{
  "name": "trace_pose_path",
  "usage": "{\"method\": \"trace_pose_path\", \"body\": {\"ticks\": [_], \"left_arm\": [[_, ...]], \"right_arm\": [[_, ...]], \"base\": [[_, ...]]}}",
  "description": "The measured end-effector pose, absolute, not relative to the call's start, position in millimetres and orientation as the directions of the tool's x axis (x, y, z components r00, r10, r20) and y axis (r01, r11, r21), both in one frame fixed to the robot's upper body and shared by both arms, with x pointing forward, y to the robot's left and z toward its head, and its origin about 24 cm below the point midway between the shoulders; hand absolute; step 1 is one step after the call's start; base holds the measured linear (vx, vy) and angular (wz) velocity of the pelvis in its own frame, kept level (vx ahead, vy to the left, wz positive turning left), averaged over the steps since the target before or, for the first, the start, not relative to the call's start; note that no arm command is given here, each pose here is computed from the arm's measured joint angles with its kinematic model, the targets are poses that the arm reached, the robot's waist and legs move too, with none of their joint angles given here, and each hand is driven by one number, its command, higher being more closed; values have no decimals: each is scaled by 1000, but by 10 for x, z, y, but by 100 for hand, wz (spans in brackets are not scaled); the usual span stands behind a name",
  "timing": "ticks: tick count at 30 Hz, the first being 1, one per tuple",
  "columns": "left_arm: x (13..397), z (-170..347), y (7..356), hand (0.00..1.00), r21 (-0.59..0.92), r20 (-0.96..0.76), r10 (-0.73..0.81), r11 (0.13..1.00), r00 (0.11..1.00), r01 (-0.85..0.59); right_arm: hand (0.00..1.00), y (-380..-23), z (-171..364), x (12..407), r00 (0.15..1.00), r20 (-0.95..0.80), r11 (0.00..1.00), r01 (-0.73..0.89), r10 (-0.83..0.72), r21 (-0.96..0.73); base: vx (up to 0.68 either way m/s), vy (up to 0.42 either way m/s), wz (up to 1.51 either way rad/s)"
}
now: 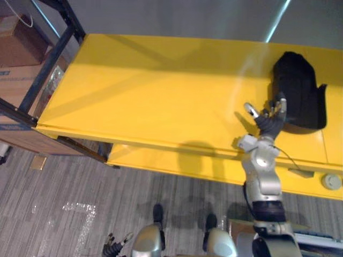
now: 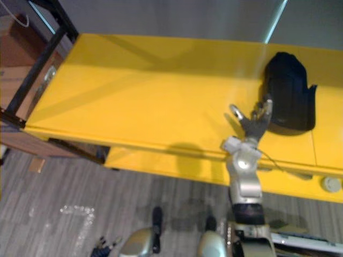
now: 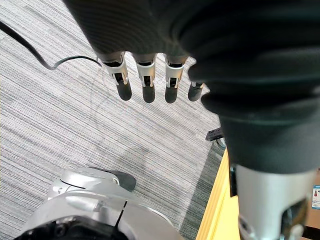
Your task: Walk over and take plastic housings, then place them on the shelf
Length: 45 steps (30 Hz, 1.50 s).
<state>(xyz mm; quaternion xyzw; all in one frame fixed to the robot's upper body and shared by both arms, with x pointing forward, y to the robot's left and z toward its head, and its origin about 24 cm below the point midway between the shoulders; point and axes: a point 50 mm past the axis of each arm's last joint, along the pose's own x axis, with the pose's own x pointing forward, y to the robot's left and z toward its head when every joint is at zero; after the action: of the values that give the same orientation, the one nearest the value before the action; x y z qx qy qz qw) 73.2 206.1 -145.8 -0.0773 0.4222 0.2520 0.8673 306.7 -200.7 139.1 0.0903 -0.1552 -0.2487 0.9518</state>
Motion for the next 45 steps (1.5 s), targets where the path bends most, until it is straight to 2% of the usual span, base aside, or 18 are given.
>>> {"method": "trace_pose_path", "body": {"ticks": [5, 11, 13, 16, 19, 22, 24, 30, 34, 39, 43, 45], "left_arm": [[732, -1458, 2063, 0, 79, -771, 372, 861, 516, -503], [723, -1456, 2093, 0, 83, -772, 384, 851, 507, -518], [710, -1456, 2135, 0, 95, -776, 395, 844, 492, -528], [666, -1454, 2212, 0, 122, -778, 428, 821, 459, -558], [636, -1442, 2290, 0, 153, -769, 474, 788, 430, -596], [633, -1436, 2306, 0, 167, -761, 499, 768, 414, -618], [628, -1435, 2304, 0, 166, -757, 517, 745, 401, -646], [622, -1429, 2300, 0, 177, -741, 548, 718, 390, -673], [628, -1441, 2251, 0, 168, -746, 542, 716, 387, -678], [637, -1488, 2131, 0, 156, -771, 513, 726, 377, -670], [642, -1492, 2125, 0, 156, -774, 510, 728, 375, -668], [612, -1496, 2127, 0, 160, -777, 511, 725, 368, -670]], "right_arm": [[0, -2023, 1399, 3070, 838, 259, 872, 424, -481, 245], [0, -1827, 1471, 3114, 926, 351, 976, 68, -138, 205], [0, -1720, 1522, 3105, 913, 407, 971, -117, 24, 206], [0, -1671, 1604, 3077, 874, 480, 962, -188, 72, 199], [0, -1683, 1780, 2998, 809, 585, 963, -196, 50, 187], [0, -1786, 1911, 2872, 748, 664, 972, -136, -25, 189], [0, -1981, 1945, 2745, 703, 699, 978, -29, -127, 207], [0, -2431, 1502, 2401, 732, 571, 928, 277, -371, 249], [0, -2730, 1149, 2060, 700, 445, 828, 509, -558, 238], [0, -2919, 719, 1723, 659, 288, 712, 686, -695, 149], [0, -2929, 144, 1374, 542, 70, 547, 832, -837, 91], [0, -2885, -5, 1274, 512, 6, 510, 855, -859, 90]], "base": [[0, 0, 0], [0, 0, 0], [12, -2, 10], [37, -6, 10], [54, -9, 1], [49, 5, -5], [18, 22, -15], [-15, 12, -33], [-55, -12, -45], [-53, -36, -22], [-35, 1, -5], [13, 17, -5]]}}
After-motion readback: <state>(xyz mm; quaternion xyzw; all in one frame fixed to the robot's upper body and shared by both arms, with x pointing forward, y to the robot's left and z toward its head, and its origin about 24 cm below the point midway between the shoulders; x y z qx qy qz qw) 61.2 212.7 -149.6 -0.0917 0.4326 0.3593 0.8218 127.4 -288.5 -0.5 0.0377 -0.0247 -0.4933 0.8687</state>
